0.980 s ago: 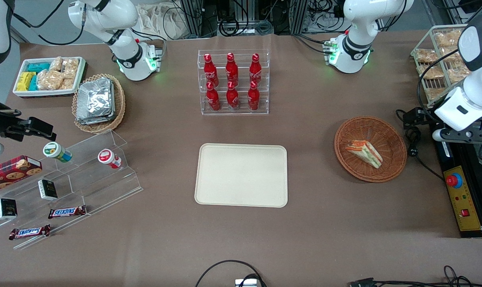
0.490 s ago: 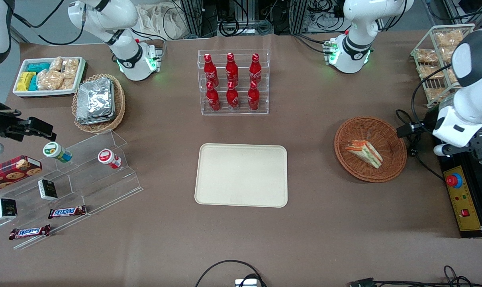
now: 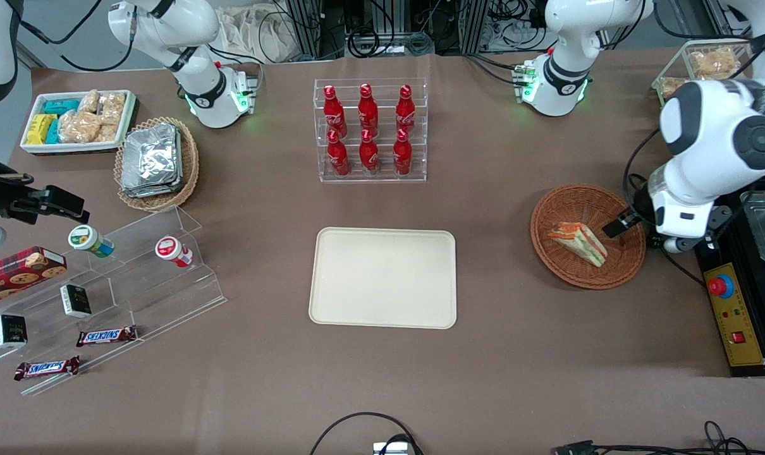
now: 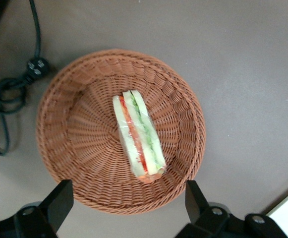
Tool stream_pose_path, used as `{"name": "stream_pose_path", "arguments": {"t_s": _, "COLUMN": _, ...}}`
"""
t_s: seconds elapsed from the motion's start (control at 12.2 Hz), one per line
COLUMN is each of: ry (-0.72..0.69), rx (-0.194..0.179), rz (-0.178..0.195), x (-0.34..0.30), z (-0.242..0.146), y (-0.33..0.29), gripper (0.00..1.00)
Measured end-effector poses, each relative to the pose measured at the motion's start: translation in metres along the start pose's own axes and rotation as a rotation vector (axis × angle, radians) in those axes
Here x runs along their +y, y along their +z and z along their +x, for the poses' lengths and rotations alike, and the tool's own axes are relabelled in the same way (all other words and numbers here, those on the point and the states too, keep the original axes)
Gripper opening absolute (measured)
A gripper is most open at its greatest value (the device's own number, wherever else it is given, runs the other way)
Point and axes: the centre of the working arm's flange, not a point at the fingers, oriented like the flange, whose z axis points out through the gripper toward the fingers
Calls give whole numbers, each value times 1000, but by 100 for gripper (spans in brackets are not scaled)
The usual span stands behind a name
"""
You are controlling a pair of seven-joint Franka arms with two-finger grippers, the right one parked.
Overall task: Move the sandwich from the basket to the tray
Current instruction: 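Lower the open left gripper onto the sandwich and close on it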
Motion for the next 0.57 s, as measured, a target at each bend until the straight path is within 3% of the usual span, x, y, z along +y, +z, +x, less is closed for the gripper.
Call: {"name": "stream_pose_path", "arguments": {"t_s": 0.57, "ry": -136, "rx": -29, "rz": 18, "x": 9, "z": -17, "y": 56, "gripper": 100}}
